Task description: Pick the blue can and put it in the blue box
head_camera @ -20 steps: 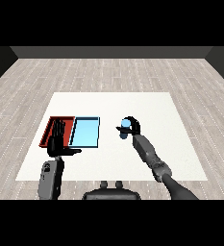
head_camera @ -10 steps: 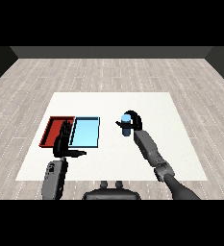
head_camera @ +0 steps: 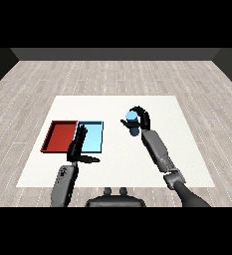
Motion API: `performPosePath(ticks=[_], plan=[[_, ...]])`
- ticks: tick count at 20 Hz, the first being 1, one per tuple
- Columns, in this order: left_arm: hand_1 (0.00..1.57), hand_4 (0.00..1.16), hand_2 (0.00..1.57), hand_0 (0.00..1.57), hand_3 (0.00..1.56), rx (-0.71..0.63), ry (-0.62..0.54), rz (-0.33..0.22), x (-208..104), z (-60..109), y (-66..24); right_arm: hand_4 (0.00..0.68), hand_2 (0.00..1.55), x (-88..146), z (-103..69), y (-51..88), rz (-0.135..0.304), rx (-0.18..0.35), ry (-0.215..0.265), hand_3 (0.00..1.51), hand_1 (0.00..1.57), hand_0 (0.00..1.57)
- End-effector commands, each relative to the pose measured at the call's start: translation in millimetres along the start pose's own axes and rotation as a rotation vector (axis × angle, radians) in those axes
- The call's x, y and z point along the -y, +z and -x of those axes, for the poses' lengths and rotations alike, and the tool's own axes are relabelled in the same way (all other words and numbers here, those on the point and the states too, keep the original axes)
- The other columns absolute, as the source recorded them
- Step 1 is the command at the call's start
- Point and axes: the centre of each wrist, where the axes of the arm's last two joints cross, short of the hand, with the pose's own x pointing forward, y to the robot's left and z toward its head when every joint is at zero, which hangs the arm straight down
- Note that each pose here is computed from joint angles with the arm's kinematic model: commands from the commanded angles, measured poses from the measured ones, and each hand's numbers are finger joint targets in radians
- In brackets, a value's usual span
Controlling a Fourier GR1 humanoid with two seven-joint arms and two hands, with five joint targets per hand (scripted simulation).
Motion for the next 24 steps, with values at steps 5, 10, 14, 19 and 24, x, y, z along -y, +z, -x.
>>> performPosePath(ticks=[5,10,14,19,24], plan=[[0.0,0.0,0.0,0.0,0.0,-0.041,0.057,0.062,31.0,9.3,-13.0,0.606,1.45,-9.9,-23.3,49.0,-0.028,0.03,0.027,1.4,1.44,1.44],[0.0,0.0,0.0,0.0,0.0,-0.085,0.059,0.064,40.8,16.9,-13.8,0.609,1.45,-22.6,-26.9,82.3,-0.047,0.024,0.044,1.4,1.44,1.44],[0.0,0.0,0.0,0.0,0.0,-0.117,0.093,0.093,57.4,26.9,-10.9,0.612,1.45,-23.0,-47.0,81.5,-0.054,0.063,0.041,1.4,1.45,1.45],[0.0,0.0,0.0,0.0,0.0,-0.147,0.109,0.093,60.8,33.9,-12.2,0.614,1.46,-16.2,-40.0,82.8,-0.072,0.049,0.048,1.4,1.47,1.47],[0.0,0.0,0.0,0.0,0.0,-0.17,0.097,0.094,92.4,29.2,-37.4,0.604,1.47,-36.3,-65.9,105.4,-0.096,0.069,0.056,1.4,1.49,1.49]])
